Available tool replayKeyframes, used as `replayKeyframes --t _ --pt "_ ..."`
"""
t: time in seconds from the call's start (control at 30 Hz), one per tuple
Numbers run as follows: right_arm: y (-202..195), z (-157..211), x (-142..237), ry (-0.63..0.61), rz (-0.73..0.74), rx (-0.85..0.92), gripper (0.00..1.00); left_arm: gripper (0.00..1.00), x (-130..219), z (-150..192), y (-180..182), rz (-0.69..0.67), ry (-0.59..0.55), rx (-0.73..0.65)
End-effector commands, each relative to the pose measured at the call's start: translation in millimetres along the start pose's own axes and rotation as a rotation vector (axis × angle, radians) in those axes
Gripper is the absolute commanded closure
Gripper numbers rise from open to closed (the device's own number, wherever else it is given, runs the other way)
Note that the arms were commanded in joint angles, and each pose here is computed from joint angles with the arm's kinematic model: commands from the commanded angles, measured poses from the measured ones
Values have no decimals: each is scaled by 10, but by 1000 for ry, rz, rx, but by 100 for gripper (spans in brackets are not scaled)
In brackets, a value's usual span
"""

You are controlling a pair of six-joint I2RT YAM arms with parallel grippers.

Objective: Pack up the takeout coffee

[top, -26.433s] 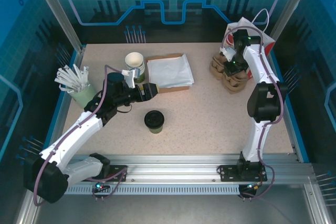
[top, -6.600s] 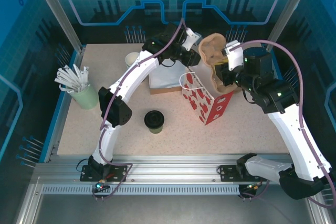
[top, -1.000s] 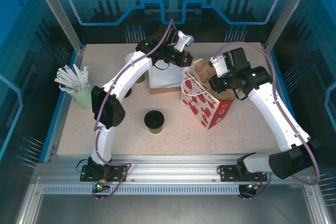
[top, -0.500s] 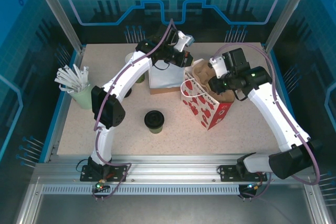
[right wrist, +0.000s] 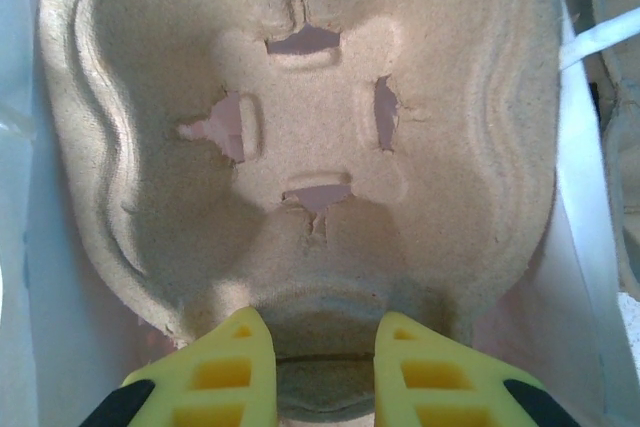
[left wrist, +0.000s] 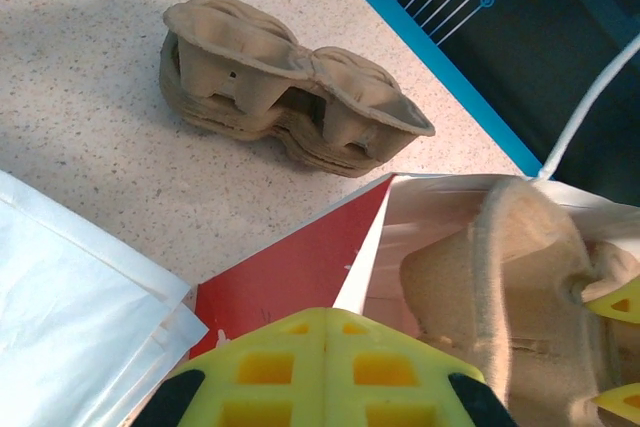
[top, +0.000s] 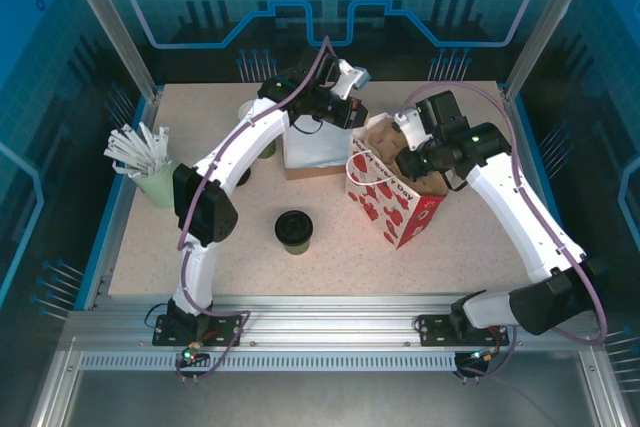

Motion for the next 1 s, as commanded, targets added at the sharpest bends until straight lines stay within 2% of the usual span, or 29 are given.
replayKeyframes --t 0.0,0.57,0.8,0.97 --pt "38 82 16 75 16 25 80 100 211 -96 -56 -1 -57 -34" --pt "55 83 -115 138 34 53 80 99 235 -111 -93 9 -68 -41" --pt "66 81 -205 170 33 68 79 82 319 -178 -163 25 -104 -50" --pt "69 86 -258 186 28 70 79 66 444 -248 -240 14 -141 -68"
Point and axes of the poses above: each hand's point on the last joint's axis, 136 mm out from that joint toward the fingers, its own x axis back along the fingers, its own y axis along the line the jaws close on, z = x × y, the point moved 9 cm from there along x, back along the fingers, and after that the axes turned 3 degrees about -x, right-handed, at the moved point
